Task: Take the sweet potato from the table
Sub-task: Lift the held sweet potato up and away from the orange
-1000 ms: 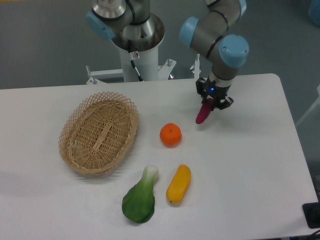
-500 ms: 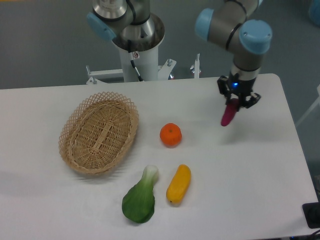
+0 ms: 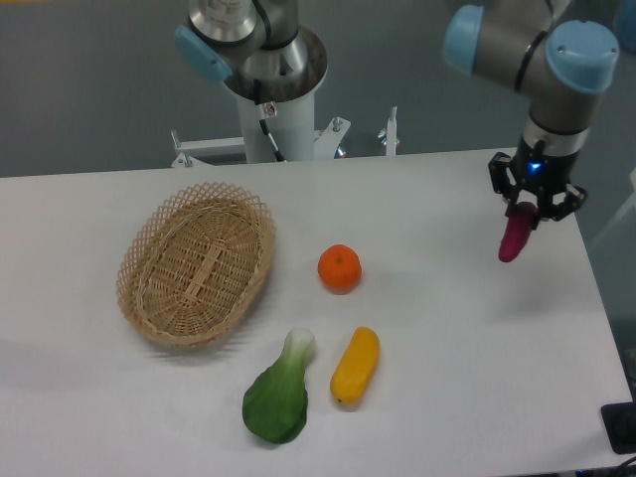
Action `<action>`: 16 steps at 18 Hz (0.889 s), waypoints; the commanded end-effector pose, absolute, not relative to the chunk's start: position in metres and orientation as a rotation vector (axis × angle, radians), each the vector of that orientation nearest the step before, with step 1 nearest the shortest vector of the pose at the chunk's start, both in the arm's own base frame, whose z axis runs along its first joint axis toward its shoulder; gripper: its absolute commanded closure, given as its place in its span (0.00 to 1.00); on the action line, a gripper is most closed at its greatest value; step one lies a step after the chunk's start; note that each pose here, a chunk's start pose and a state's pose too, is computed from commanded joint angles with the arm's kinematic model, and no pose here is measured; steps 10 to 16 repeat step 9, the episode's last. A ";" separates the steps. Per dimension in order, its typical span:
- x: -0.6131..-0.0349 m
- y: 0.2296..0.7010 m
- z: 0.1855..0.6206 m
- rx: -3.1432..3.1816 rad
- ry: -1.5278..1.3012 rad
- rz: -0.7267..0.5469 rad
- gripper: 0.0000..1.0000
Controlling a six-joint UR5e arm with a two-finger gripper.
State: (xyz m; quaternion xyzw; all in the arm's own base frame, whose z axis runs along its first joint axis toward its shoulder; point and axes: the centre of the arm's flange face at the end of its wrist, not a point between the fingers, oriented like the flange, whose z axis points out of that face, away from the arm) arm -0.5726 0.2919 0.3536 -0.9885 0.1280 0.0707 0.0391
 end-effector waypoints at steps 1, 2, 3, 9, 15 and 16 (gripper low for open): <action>-0.575 0.292 0.354 -3.030 0.393 0.219 0.88; -0.577 0.293 0.355 -3.031 0.395 0.224 0.88; -0.577 0.293 0.355 -3.030 0.395 0.226 0.88; -0.578 0.293 0.353 -3.040 0.397 0.224 0.88; -0.578 0.293 0.353 -3.040 0.397 0.224 0.88; -0.578 0.293 0.353 -3.040 0.397 0.224 0.88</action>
